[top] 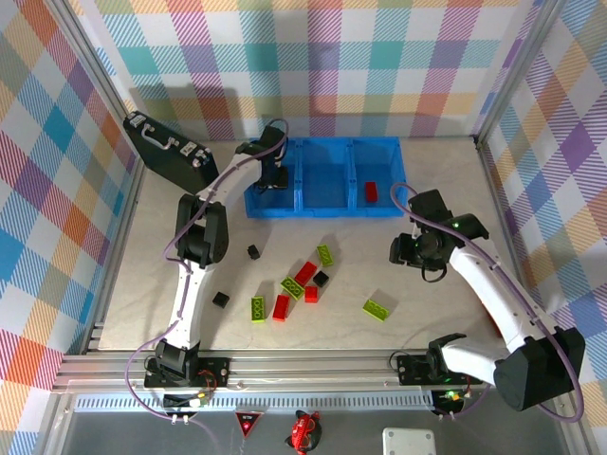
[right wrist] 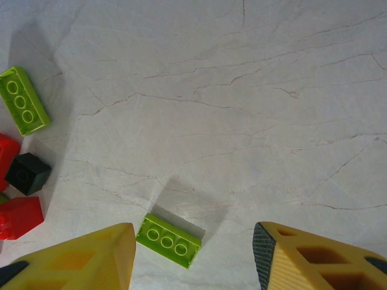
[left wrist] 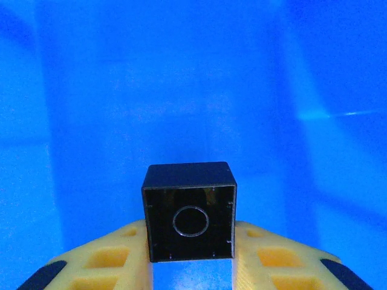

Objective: Sort the legos into containers by color
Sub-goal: Place the lego in the container, then pick up the lego from the center of the table, then place the lego in the container.

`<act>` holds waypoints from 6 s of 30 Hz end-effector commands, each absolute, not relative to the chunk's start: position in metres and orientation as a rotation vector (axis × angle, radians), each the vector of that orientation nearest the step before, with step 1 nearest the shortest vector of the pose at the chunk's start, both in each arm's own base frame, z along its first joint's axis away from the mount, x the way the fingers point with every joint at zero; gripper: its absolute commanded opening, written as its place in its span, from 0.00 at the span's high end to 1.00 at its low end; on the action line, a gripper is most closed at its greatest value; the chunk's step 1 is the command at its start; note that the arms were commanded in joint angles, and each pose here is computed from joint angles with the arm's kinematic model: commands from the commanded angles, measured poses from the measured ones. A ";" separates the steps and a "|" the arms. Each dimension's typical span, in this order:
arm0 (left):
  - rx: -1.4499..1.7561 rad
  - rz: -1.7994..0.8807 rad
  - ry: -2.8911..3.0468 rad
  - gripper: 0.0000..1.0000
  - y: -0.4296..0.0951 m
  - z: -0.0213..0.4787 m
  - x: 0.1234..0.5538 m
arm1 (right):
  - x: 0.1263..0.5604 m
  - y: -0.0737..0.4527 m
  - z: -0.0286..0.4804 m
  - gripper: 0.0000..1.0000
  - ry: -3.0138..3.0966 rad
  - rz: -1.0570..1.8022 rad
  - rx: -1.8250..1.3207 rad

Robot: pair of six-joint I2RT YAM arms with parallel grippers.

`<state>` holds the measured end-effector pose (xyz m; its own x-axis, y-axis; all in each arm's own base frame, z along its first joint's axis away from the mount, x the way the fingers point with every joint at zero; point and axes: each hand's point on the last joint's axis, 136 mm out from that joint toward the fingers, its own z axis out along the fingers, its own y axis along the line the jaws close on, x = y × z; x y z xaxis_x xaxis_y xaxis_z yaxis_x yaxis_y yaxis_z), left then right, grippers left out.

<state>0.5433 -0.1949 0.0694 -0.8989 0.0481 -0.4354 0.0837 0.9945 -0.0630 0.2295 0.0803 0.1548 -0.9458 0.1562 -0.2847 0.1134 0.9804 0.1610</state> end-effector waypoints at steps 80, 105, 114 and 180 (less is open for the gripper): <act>0.019 -0.050 2.678 0.54 -0.075 0.177 0.303 | 0.292 0.243 0.102 0.46 2.993 0.235 -0.260; -0.022 -0.092 2.635 0.54 -0.051 0.161 0.304 | 0.320 0.279 0.040 0.47 3.056 0.053 -0.333; -0.042 -0.086 2.667 0.54 -0.048 0.153 0.306 | 0.318 0.280 0.024 0.51 3.079 0.020 -0.341; -0.054 -0.110 2.669 0.54 -0.048 0.151 0.308 | 0.452 0.257 0.147 0.64 2.825 0.154 -0.126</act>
<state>0.3050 -0.0508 0.1446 -0.9003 -0.0517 -0.4321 -0.0204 0.9968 -0.0767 0.4483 0.2606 0.1503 -0.9420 -0.0557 -0.3308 -0.0928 0.9909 0.0973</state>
